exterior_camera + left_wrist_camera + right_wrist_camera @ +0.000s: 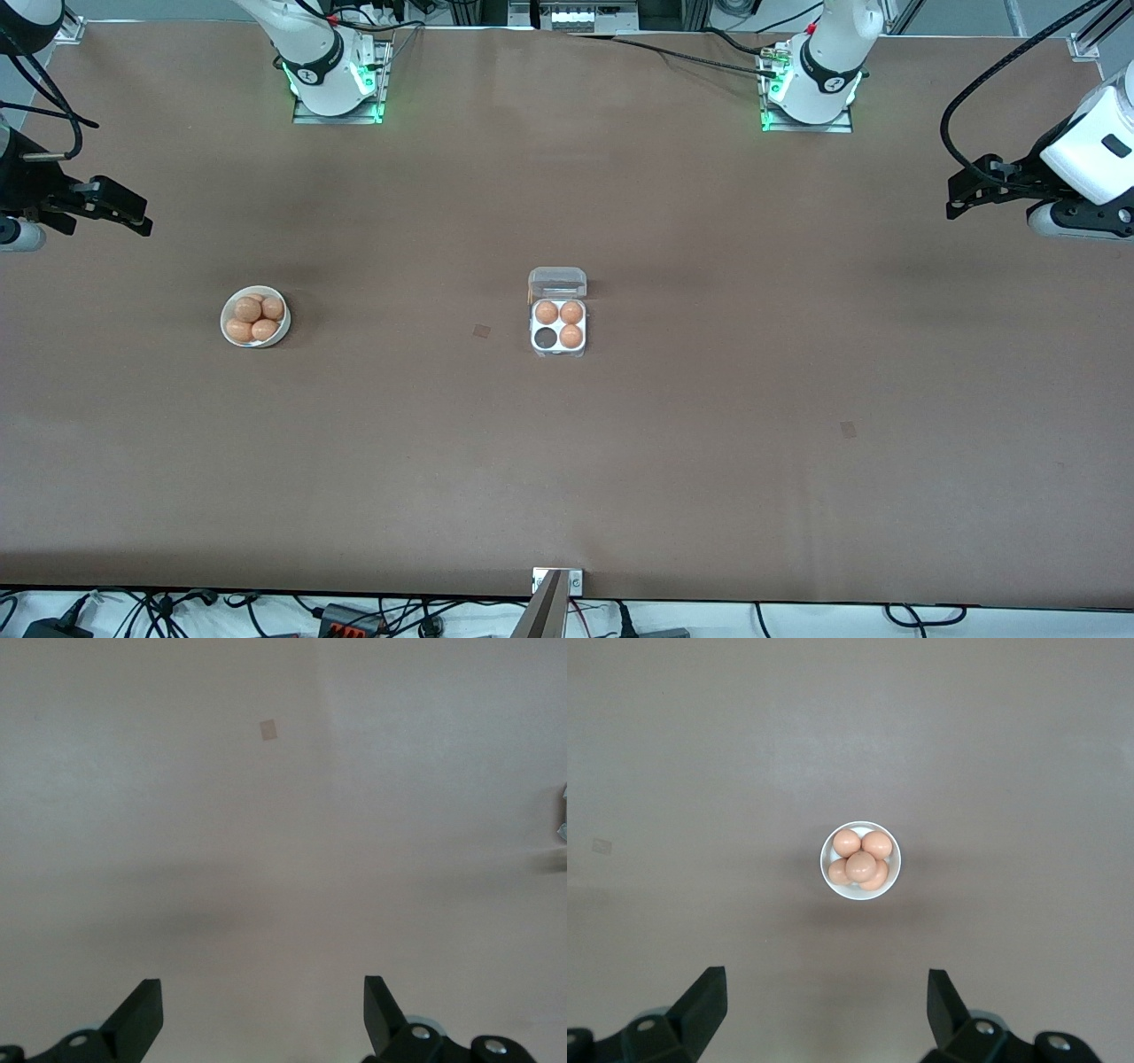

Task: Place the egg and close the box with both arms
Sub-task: 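Move the right gripper toward the white bowl of eggs, then lower the right gripper into the bowl and grasp one brown egg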

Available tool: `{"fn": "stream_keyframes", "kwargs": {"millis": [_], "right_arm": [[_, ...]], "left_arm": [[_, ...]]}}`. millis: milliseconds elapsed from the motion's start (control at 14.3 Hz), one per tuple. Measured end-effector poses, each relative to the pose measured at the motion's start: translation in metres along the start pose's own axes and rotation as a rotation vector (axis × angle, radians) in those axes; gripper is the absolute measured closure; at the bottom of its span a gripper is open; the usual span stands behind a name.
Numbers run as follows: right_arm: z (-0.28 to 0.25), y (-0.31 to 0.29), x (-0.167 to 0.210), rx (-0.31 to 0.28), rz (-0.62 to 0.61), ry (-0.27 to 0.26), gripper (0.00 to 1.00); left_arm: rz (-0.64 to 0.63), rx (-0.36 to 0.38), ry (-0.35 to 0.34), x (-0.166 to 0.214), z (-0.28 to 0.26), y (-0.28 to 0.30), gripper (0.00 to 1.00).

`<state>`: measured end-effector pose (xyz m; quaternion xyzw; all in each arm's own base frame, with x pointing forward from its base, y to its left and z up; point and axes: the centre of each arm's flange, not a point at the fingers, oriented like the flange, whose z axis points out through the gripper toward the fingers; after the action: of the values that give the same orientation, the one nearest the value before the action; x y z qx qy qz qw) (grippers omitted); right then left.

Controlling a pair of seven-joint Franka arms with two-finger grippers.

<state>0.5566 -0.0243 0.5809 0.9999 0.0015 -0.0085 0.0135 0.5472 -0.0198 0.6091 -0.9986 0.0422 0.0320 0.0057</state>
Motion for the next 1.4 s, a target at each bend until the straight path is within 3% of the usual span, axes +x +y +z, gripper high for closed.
{"fn": "stream_keyframes", "kwargs": {"millis": [771,1122,1402], "right_arm": [[0.010,-0.001,0.006,0.004,-0.001,-0.014,0.00],[0.061,-0.002,0.025,0.005,-0.002,-0.097,0.00],[0.142,0.001,0.050,0.000,0.037,-0.201,0.00]], "left_arm": [[-0.003,0.000,-0.002,0.000,0.000,-0.002,0.00],[-0.004,0.000,-0.003,0.000,0.000,-0.002,0.00],[-0.004,0.000,-0.002,0.000,0.000,-0.002,0.00]]}}
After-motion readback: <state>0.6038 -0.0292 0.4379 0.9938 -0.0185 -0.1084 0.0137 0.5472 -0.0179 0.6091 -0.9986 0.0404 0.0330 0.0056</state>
